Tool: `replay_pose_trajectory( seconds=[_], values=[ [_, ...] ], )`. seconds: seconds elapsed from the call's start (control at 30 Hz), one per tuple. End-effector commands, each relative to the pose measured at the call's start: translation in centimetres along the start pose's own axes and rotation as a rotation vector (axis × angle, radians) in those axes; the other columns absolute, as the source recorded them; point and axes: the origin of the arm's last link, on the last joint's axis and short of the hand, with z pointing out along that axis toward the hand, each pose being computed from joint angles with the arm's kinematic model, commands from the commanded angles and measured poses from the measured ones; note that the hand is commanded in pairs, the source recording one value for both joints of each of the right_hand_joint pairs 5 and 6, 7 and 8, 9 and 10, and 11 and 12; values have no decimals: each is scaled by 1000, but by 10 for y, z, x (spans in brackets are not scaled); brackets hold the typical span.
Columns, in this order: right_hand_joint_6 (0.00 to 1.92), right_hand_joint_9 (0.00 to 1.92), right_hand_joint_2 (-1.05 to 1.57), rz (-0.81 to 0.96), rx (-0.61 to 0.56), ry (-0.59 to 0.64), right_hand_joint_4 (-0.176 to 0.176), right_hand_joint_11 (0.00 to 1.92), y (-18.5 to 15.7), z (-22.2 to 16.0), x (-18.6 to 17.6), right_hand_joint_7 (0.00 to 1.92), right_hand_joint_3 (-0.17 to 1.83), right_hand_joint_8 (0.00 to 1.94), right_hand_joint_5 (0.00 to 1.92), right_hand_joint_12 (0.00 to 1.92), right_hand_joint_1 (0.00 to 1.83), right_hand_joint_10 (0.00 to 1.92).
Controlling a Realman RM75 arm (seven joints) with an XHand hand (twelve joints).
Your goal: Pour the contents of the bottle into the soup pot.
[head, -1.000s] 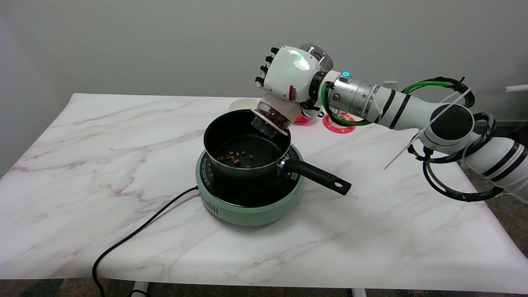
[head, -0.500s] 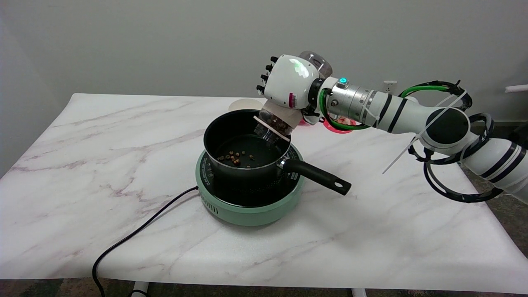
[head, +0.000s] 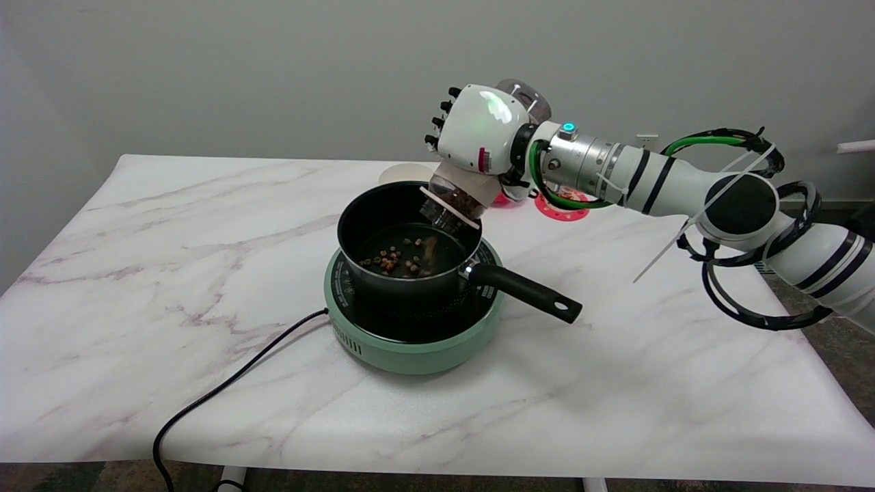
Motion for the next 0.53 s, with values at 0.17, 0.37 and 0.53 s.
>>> replay_pose_trajectory(
  seconds=[0.17,0.37,0.53],
  values=[
    [1920,1391,1227,240,-136,125,0,1263,45,-5,22,1920,733,1920,1920,1263,1477,1391],
    [1920,1392,1225,340,-178,163,0,1267,62,-11,25,1920,722,1920,1920,1267,1487,1392],
    [1920,1393,1215,427,-204,173,0,1268,74,-15,21,1920,726,1920,1920,1268,1497,1393]
  ],
)
